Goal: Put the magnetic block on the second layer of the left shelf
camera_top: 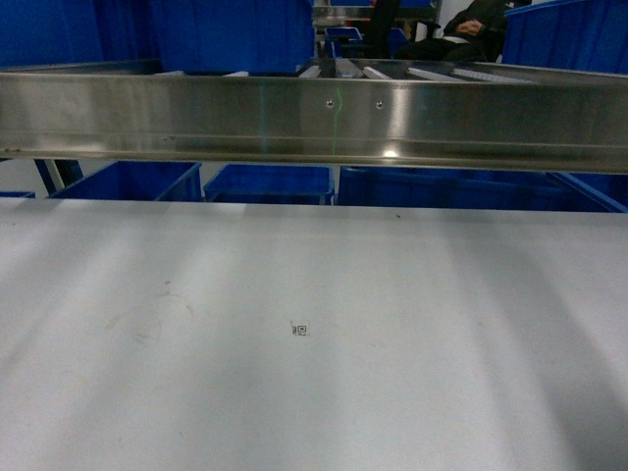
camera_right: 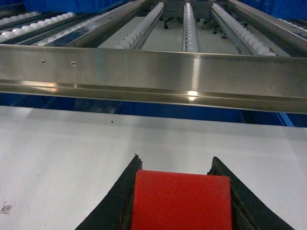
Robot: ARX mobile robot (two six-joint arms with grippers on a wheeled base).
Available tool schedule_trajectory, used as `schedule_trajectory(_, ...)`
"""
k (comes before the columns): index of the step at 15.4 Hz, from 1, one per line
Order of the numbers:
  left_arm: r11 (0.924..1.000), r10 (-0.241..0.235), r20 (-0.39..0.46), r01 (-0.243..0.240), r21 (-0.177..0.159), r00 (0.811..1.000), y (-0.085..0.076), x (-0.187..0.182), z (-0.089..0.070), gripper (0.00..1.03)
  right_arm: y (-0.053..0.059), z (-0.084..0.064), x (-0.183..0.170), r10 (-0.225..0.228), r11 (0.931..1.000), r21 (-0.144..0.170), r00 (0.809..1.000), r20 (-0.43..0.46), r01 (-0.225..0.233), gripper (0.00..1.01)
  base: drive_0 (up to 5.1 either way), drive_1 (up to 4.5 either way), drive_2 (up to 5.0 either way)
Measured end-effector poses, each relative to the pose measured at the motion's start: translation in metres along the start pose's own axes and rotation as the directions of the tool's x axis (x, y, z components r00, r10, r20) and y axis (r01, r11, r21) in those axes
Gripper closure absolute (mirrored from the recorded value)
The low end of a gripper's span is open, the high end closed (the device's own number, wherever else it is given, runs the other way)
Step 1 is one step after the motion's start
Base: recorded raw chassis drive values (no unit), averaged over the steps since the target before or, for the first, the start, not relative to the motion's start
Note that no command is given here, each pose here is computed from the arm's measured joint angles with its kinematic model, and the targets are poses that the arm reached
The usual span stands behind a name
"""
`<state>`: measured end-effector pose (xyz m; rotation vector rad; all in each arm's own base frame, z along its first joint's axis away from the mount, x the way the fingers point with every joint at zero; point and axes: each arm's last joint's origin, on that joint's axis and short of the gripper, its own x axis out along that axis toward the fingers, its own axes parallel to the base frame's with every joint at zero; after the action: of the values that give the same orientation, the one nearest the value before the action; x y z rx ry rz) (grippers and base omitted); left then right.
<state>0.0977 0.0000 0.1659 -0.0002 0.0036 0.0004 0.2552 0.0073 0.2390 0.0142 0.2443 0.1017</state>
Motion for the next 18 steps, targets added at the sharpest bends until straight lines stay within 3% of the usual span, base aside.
schedule_trajectory(7, 1.0, 0.0, 0.0, 0.0, 0.0, 1.0, 0.0, 0.0, 0.0, 0.05, -0.005, -0.009, -0.04, -0.036, 0.9993, 0.011, 0.999, -0.005, 0.036, 0.67, 0.0, 0.0, 0.0)
schedule_trajectory(11, 1.0, 0.0, 0.0, 0.0, 0.0, 1.0, 0.0, 0.0, 0.0, 0.05, 0.002, -0.028, -0.055, 0.001, 1.0, 0.009, 0.999, -0.052, -0.001, 0.67, 0.0, 0.0, 0.0)
schedule_trajectory(18, 1.0, 0.0, 0.0, 0.0, 0.0, 1.0, 0.0, 0.0, 0.0, 0.05, 0.002, -0.028, -0.055, 0.001, 1.0, 0.008, 0.999, -0.051, -0.001, 0.67, 0.0, 0.0, 0.0)
